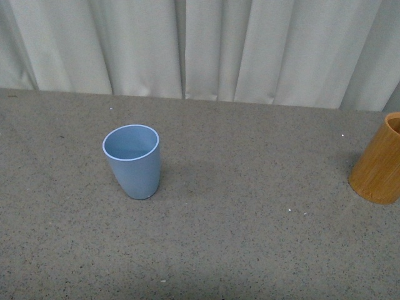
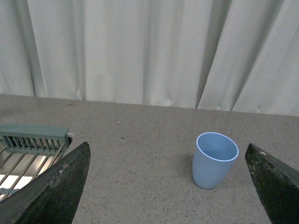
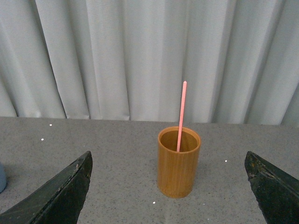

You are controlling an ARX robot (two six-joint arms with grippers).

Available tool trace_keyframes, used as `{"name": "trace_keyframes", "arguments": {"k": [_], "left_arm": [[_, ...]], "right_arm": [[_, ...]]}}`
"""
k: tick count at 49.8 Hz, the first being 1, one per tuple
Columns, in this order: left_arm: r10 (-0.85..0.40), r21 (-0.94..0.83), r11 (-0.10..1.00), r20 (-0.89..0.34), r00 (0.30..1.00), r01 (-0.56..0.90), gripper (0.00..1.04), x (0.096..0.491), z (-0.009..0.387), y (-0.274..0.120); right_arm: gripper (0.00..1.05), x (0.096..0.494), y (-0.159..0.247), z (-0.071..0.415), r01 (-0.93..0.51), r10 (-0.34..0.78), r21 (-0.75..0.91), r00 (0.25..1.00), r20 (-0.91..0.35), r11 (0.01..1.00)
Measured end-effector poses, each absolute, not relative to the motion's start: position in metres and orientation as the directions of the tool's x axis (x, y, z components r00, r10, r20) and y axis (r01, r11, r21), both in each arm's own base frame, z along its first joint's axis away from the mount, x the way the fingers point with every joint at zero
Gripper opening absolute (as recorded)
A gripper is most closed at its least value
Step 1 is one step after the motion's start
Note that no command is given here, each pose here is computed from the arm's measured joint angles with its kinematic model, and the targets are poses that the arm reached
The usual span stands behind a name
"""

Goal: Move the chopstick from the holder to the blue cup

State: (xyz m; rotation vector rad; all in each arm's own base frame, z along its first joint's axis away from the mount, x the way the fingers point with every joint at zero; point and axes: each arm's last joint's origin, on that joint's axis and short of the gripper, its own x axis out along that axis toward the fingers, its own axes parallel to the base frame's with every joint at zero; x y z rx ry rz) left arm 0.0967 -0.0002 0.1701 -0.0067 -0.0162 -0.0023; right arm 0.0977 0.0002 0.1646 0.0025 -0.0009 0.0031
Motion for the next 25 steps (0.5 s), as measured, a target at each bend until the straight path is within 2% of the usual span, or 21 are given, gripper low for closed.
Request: {"name": "trace_keyframes", "arguments": {"k": [25], "left_arm": [[-0.003,-0.006,1.0,0.016,1.0,0.003,0.98,0.0967,0.1701,-0.0002]], "right_arm": [[0.95,0.0977,0.0002,0.1646,-0.003,0.003,0.002,1.0,0.001,1.0]]}}
